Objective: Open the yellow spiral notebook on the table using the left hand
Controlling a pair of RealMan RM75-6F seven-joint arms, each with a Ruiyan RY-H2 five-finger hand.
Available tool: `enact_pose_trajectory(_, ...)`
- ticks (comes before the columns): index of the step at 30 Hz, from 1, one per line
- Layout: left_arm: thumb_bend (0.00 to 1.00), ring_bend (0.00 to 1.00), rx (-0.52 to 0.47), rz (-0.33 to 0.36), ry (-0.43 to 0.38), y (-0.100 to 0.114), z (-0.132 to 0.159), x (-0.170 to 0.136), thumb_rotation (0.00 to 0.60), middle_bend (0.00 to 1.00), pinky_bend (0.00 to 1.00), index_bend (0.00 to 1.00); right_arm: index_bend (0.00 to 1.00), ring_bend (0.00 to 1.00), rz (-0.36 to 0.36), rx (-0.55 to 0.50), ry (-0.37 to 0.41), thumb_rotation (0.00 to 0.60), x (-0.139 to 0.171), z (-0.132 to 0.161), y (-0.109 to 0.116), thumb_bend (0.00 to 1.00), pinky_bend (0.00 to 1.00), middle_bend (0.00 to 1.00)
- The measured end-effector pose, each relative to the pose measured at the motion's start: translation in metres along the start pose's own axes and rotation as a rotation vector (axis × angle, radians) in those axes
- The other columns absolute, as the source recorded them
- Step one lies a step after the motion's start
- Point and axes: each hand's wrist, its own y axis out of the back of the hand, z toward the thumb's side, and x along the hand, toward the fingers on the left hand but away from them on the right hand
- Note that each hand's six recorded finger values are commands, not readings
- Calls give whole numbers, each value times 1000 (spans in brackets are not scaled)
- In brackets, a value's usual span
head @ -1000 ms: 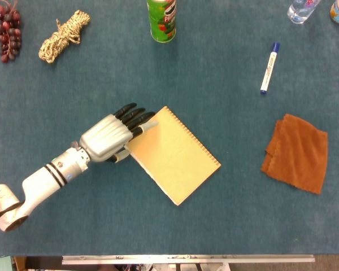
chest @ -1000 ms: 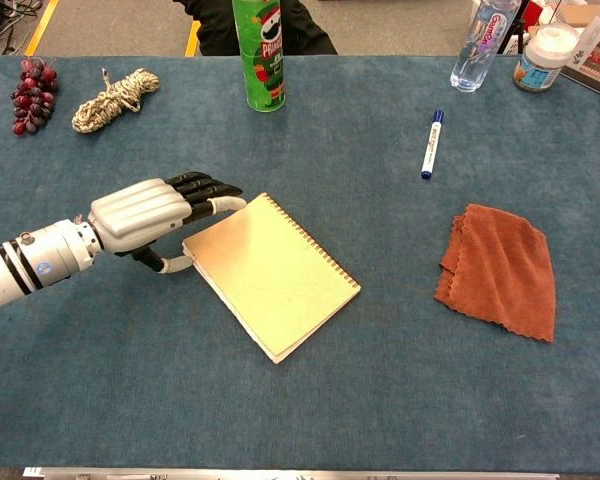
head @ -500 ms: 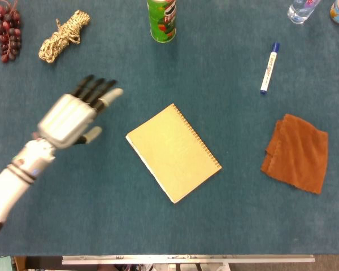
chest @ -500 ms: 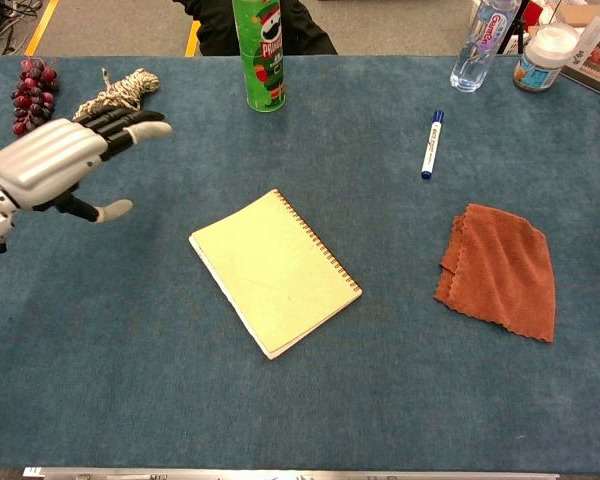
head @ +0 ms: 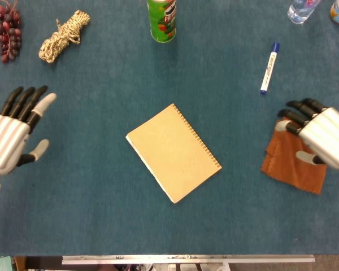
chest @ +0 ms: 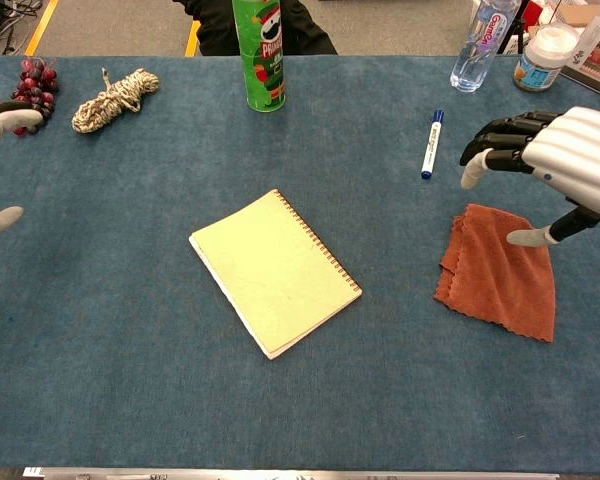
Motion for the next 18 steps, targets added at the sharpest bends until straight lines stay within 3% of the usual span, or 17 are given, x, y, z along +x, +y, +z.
enact_pose_trajectory(9,296,0,15,14,50,8,-6,-25,600,0,0,0,80,1,-2,72,120,600,-30,30,-24,0,113,103)
enact_pose_trajectory(18,296,0,-1,16,74,9,-10,-35,600,0,0,0,18,0,30,96,205,600,-59,55,-40,0,92,56)
